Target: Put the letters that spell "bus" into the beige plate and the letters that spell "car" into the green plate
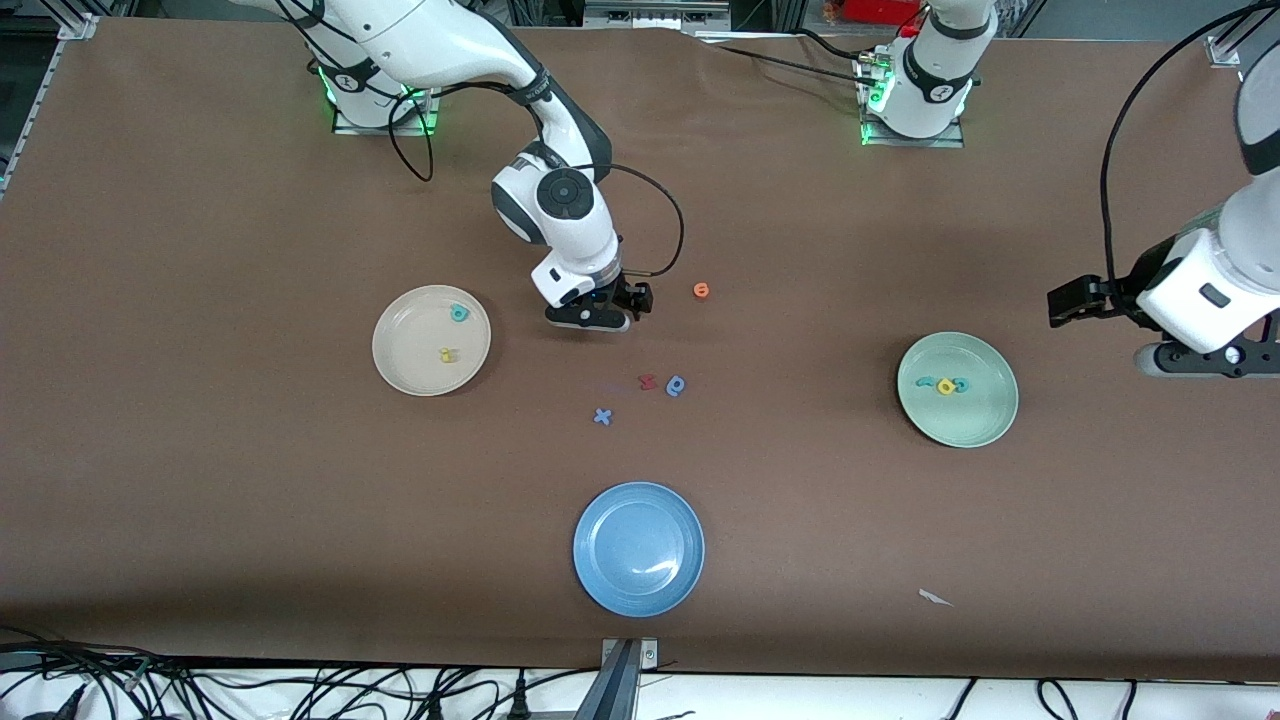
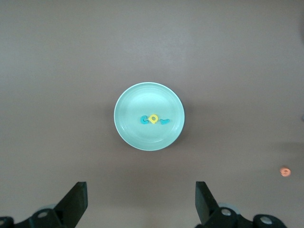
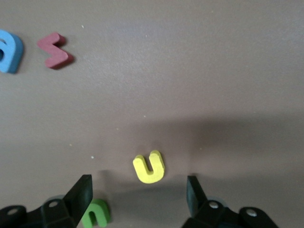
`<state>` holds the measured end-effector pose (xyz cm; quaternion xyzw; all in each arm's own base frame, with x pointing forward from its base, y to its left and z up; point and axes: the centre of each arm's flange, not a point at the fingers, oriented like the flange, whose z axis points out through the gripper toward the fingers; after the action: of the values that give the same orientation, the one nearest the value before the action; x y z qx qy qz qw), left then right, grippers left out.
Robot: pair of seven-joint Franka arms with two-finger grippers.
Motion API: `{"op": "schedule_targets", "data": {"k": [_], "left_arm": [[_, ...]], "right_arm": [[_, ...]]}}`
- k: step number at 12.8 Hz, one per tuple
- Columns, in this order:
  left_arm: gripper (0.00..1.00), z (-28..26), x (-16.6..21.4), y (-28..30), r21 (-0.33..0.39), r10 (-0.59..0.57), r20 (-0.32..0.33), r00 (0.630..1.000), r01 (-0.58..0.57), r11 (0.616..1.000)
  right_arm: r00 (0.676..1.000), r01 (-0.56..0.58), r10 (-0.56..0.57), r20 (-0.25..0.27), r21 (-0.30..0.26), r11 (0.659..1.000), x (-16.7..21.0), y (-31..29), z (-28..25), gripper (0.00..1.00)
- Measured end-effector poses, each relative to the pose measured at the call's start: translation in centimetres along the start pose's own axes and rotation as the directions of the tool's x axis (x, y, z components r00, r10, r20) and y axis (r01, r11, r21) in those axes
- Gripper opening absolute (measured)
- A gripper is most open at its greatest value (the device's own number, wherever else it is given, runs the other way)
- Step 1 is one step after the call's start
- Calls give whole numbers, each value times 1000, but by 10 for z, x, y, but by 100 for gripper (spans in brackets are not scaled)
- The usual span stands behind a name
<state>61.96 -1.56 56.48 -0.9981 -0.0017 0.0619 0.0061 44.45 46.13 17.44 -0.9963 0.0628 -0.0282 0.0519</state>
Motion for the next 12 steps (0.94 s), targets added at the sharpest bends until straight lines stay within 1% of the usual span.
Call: {"op": "schedule_targets", "data": {"k": [2, 4, 6, 8, 9, 10, 12], "left_arm": [[100, -9, -1, -17, -23, -9, -10, 1000, 9, 1000], [100, -12, -1, -18, -28, -6, -15, 1000, 6, 1000], [100, -11, 0, -4, -24, 15, -11, 1000, -15, 1000], [100, -3, 4, 11, 2, 17, 2, 1000, -17, 1000], [100, 1, 6, 18, -5, 9, 12, 1000, -9, 1000], [100, 3, 7, 21, -17, -4, 17, 1000, 5, 1000], [99, 2, 6, 25, -15, -17, 15, 1000, 17, 1000]], "right_arm": [[999, 47, -47, -15, -22, 999, -6, -1, 7, 89], [995, 96, -98, -33, -34, 995, -12, -6, 7, 89], [986, 152, -155, -55, -45, 987, -18, -12, 6, 89], [972, 212, -217, -86, -61, 975, -18, -16, 3, 89], [967, 231, -236, -98, -64, 971, -17, -18, 1, 89], [961, 249, -255, -104, -65, 966, -15, -19, -1, 89], [954, 275, -281, -106, -71, 959, -12, -17, -1, 89]]}}
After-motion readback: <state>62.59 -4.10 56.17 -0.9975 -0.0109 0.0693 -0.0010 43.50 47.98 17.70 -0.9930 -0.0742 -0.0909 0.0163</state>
